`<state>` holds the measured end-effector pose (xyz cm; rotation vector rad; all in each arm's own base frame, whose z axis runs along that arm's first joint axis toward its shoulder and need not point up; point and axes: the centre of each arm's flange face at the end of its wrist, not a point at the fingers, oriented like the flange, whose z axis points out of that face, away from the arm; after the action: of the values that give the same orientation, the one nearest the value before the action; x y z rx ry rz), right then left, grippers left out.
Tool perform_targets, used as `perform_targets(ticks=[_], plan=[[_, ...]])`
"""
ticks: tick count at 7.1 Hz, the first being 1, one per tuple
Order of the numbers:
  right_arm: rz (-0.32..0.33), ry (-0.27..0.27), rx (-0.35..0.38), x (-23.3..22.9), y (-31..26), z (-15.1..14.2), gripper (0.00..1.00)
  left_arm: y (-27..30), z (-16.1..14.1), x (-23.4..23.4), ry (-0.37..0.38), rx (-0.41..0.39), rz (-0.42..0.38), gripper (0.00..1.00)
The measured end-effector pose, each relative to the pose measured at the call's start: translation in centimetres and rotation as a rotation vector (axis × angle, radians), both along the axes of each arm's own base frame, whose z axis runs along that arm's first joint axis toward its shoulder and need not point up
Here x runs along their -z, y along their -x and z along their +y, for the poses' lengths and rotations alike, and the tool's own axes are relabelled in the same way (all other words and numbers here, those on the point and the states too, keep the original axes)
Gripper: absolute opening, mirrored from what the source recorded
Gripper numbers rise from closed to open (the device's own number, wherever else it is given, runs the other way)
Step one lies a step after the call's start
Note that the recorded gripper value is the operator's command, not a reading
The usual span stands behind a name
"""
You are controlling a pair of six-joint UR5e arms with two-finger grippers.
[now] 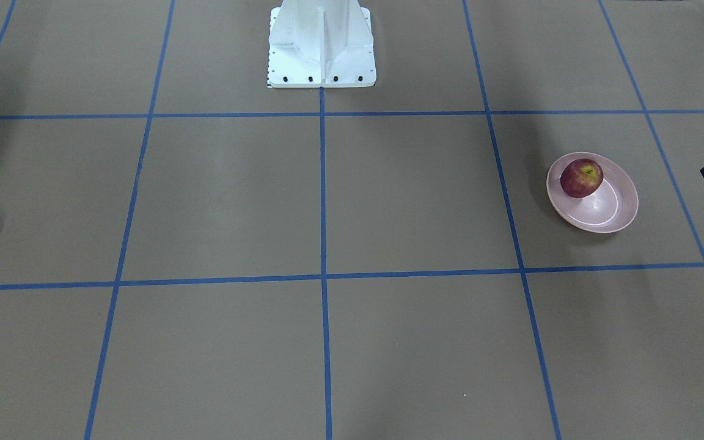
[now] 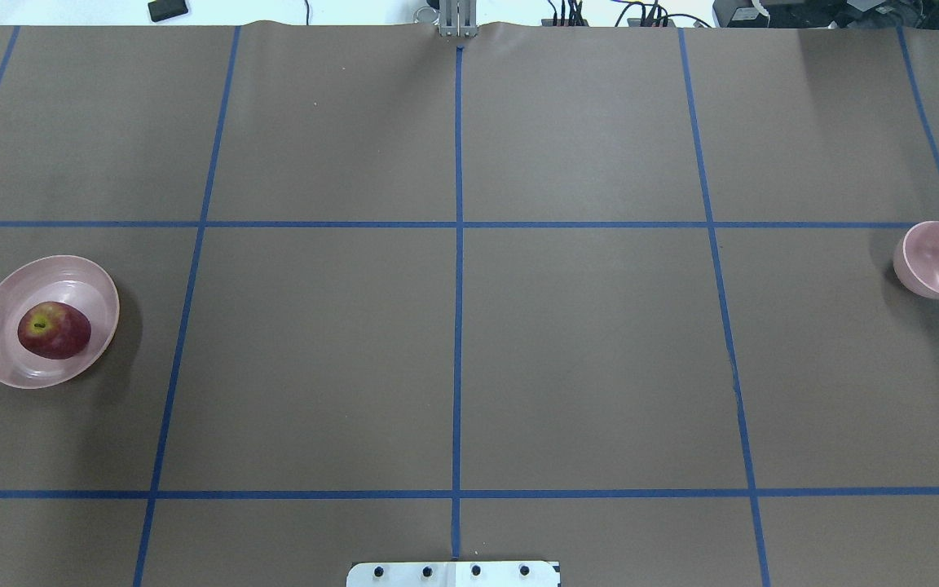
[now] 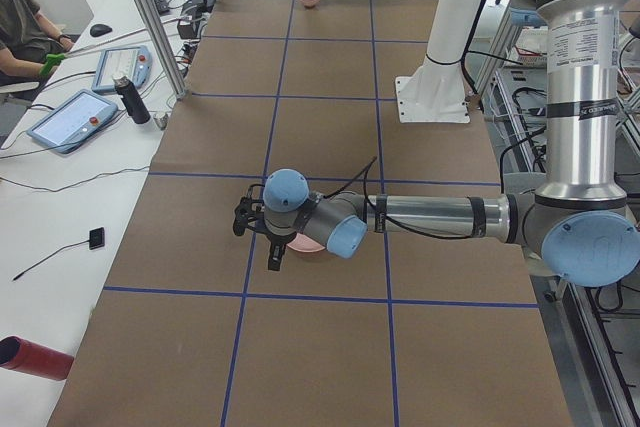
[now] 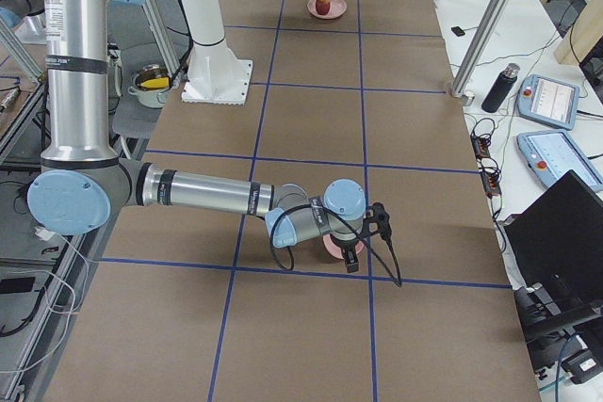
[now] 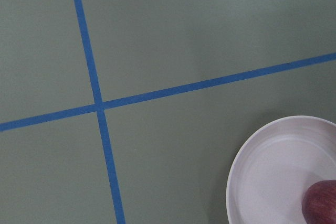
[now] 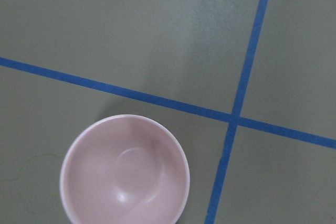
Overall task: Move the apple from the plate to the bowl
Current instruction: 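Lower the right gripper to the pink bowl rim and grasp it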
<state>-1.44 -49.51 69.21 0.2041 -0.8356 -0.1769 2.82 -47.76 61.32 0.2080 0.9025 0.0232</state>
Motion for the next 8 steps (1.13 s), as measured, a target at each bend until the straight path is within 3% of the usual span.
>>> perform_targets(ticks=[6, 8], plan=[[0.002, 0.022, 0.107, -1.2, 6.5, -1.3, 0.98, 0.0, -0.1, -0.6, 0.019, 0.009, -0.005, 0.98], [0.006, 0.034, 0.115, -1.8, 7.1, -1.3, 0.68, 0.0, -0.1, -0.7, 0.023, 0.011, -0.004, 0.98]])
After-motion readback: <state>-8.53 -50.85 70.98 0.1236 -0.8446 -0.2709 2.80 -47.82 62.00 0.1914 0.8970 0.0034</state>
